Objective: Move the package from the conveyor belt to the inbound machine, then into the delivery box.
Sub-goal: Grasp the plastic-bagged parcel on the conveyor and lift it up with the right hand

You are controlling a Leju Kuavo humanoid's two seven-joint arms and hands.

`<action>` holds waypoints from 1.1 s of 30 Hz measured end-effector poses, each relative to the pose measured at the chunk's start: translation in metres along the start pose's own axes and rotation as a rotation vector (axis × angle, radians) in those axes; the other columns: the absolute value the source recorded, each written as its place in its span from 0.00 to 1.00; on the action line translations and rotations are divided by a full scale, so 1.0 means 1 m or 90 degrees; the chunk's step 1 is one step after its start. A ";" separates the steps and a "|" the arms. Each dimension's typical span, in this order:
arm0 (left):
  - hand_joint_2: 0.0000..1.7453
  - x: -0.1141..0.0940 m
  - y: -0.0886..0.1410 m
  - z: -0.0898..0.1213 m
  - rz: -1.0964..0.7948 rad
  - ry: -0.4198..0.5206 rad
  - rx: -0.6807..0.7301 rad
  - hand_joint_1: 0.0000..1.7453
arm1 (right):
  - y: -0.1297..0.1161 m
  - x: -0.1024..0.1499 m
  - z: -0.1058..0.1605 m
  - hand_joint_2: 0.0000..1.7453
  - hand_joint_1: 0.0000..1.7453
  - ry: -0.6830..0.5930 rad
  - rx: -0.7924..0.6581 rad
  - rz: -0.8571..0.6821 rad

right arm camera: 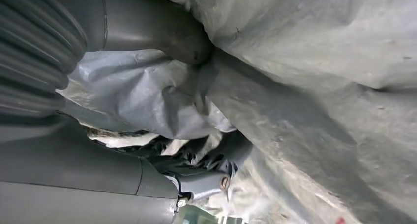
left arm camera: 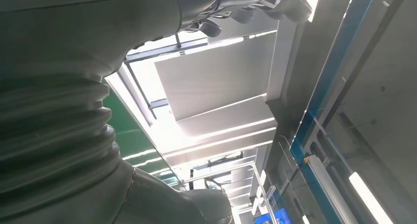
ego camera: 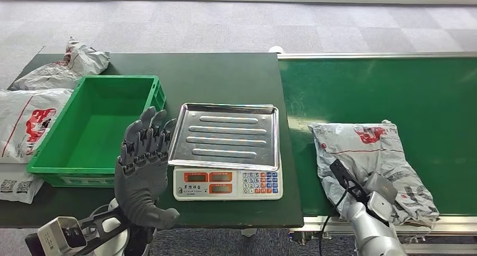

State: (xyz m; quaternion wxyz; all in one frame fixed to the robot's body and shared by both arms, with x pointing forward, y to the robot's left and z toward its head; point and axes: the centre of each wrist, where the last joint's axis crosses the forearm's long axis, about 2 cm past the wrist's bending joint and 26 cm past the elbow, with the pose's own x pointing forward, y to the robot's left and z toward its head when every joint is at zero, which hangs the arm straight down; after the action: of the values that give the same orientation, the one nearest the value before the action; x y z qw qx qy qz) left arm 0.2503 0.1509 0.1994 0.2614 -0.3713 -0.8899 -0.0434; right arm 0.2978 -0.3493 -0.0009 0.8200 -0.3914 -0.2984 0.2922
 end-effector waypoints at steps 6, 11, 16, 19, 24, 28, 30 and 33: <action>1.00 0.000 0.000 0.000 -0.002 -0.002 -0.001 0.00 | 0.000 0.001 0.000 1.00 1.00 -0.041 0.005 -0.016; 1.00 -0.001 0.000 0.001 -0.004 -0.003 -0.001 0.00 | 0.001 0.003 0.000 1.00 1.00 -0.141 0.026 -0.049; 1.00 0.000 0.002 0.001 -0.010 -0.003 0.003 0.00 | 0.001 0.019 0.008 1.00 1.00 -0.289 -0.023 -0.115; 1.00 0.001 0.004 0.002 -0.014 -0.003 0.007 0.00 | -0.006 0.033 0.018 1.00 1.00 -0.327 -0.080 -0.136; 1.00 0.002 0.006 0.006 -0.026 0.000 0.024 0.00 | -0.043 0.042 0.051 1.00 1.00 -0.357 -0.423 -0.185; 1.00 0.003 0.006 0.007 -0.037 0.000 0.038 0.00 | -0.087 0.075 0.093 1.00 1.00 -0.424 -0.638 -0.188; 1.00 0.003 0.006 0.007 -0.039 0.000 0.041 0.00 | -0.103 0.088 0.110 1.00 1.00 -0.447 -0.691 -0.196; 1.00 0.003 0.006 0.007 -0.037 0.000 0.043 0.00 | -0.122 0.097 0.133 1.00 1.00 -0.466 -0.762 -0.201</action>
State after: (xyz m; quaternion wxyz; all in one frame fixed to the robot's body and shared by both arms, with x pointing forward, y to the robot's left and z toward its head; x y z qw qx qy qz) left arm 0.2501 0.1591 0.1938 0.2721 -0.3363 -0.9013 -0.0210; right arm 0.2950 -0.2816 0.1923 0.3447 -0.6031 -0.7161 0.0689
